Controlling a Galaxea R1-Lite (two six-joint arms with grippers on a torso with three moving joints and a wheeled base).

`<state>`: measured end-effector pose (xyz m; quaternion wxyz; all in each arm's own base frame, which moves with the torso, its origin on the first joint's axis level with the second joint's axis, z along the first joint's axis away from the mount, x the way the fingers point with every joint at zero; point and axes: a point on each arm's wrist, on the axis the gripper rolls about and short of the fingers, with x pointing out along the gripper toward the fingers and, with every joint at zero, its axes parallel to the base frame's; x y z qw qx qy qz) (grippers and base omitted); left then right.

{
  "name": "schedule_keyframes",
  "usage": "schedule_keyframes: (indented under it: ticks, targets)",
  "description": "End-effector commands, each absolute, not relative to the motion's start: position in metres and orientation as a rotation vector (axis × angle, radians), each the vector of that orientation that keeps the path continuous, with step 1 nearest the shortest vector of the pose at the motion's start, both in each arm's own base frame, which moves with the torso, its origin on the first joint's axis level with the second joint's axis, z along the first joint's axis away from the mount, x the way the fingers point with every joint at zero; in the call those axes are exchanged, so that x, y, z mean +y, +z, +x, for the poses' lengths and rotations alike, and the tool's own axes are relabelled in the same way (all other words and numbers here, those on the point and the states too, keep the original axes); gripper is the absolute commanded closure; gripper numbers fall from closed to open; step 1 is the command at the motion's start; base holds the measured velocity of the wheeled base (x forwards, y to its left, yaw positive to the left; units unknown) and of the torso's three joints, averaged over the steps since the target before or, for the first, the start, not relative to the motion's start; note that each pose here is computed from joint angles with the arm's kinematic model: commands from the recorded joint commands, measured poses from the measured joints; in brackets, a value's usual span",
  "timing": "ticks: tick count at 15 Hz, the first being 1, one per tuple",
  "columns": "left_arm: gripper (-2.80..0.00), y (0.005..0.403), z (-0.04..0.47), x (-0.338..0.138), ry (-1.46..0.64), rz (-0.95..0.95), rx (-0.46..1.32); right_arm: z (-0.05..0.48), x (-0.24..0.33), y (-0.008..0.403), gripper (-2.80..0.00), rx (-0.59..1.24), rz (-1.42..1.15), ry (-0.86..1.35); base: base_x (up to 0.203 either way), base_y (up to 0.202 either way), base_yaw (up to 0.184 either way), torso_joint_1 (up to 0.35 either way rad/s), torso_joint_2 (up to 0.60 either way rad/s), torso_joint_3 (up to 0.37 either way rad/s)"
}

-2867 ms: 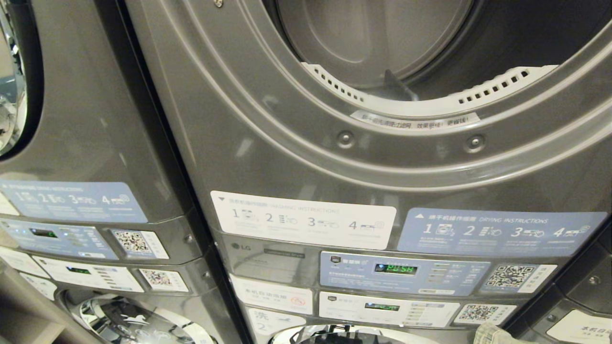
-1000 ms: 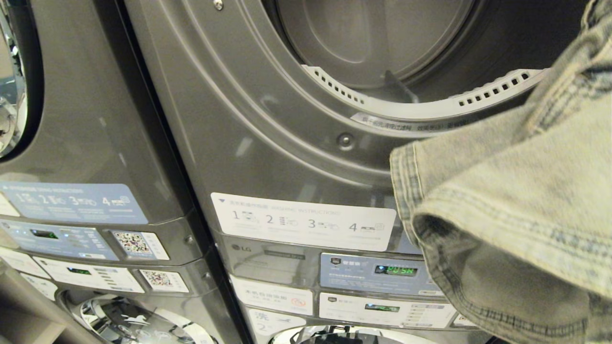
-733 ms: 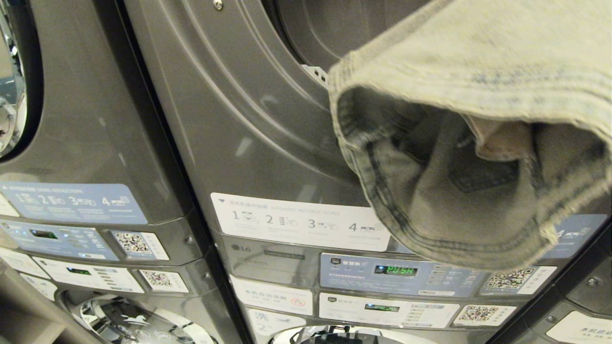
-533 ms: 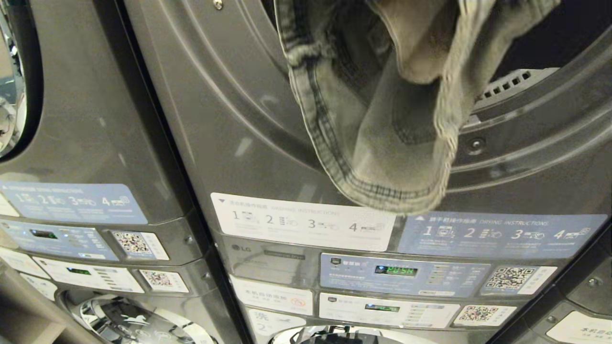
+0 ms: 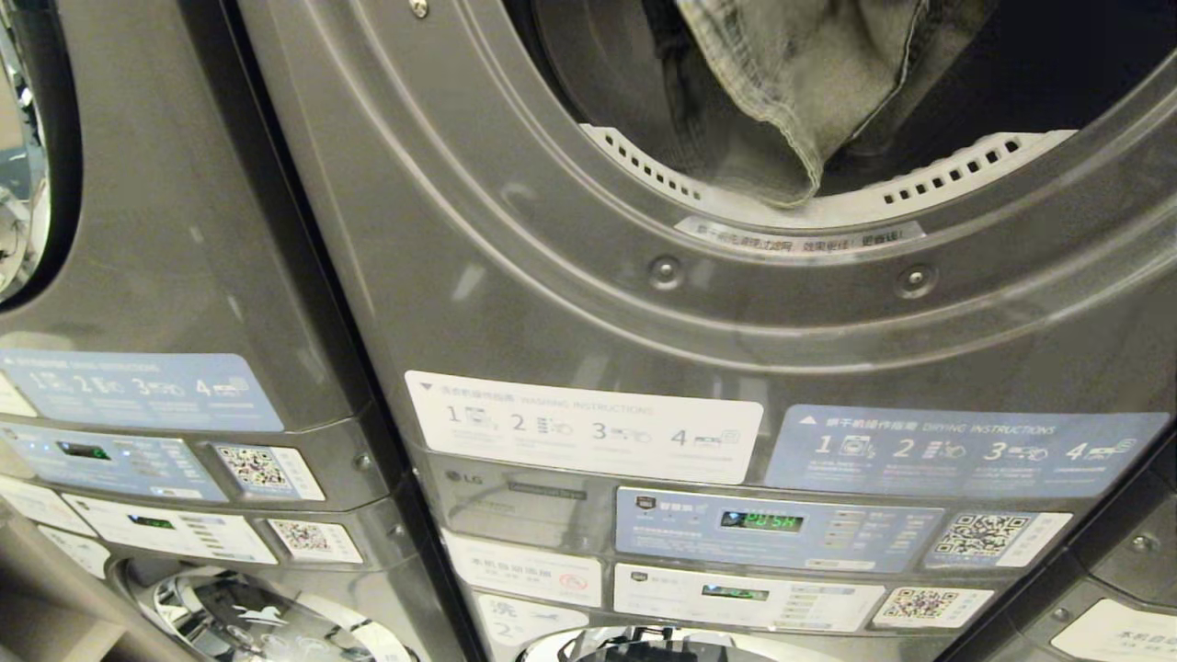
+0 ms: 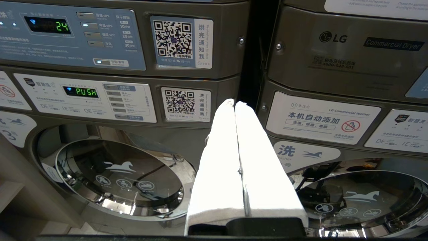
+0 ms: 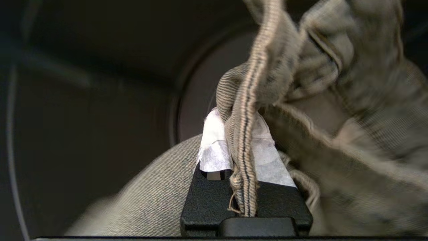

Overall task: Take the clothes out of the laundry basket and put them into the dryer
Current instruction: Put the clothes in the dryer

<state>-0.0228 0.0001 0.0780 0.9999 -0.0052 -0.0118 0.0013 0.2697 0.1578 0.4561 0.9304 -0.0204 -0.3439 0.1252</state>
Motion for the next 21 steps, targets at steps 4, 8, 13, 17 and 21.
schedule_keyframes:
  ticks: [4, 8, 13, 17, 21]
  targets:
    - [0.0, 0.078, -0.023, 0.0, 0.003, -0.011, -0.025, 0.316, 0.173, 0.419, 0.0, -0.597, -0.093, 0.256, 0.0, 0.0, 0.0, 0.0, 0.0, 0.0]
    - [0.0, 0.078, -0.023, 0.0, 0.003, -0.011, -0.025, 0.32, 0.167, 0.413, 0.0, -0.488, -0.124, 0.264, 0.0, 0.0, 0.0, 0.0, 0.0, 0.0]
    - [0.0, 0.078, -0.023, 0.0, 0.003, -0.011, -0.025, 0.296, 0.154, 0.412, 0.0, -0.239, -0.203, 0.388, 0.0, 0.0, 0.0, 0.0, 0.0, 0.0]
    - [0.0, 0.078, -0.023, 0.0, 0.003, -0.011, -0.025, 0.3, 0.154, 0.406, -2.8, -0.205, -0.215, 0.39, 0.0, 0.0, 0.0, 0.0, 0.0, 0.0]
    - [0.0, 0.078, -0.023, 0.0, 0.003, -0.011, -0.025, 0.299, 0.154, 0.407, -2.8, -0.203, -0.215, 0.391, 0.0, 0.0, 0.0, 0.0, 0.0, 0.0]
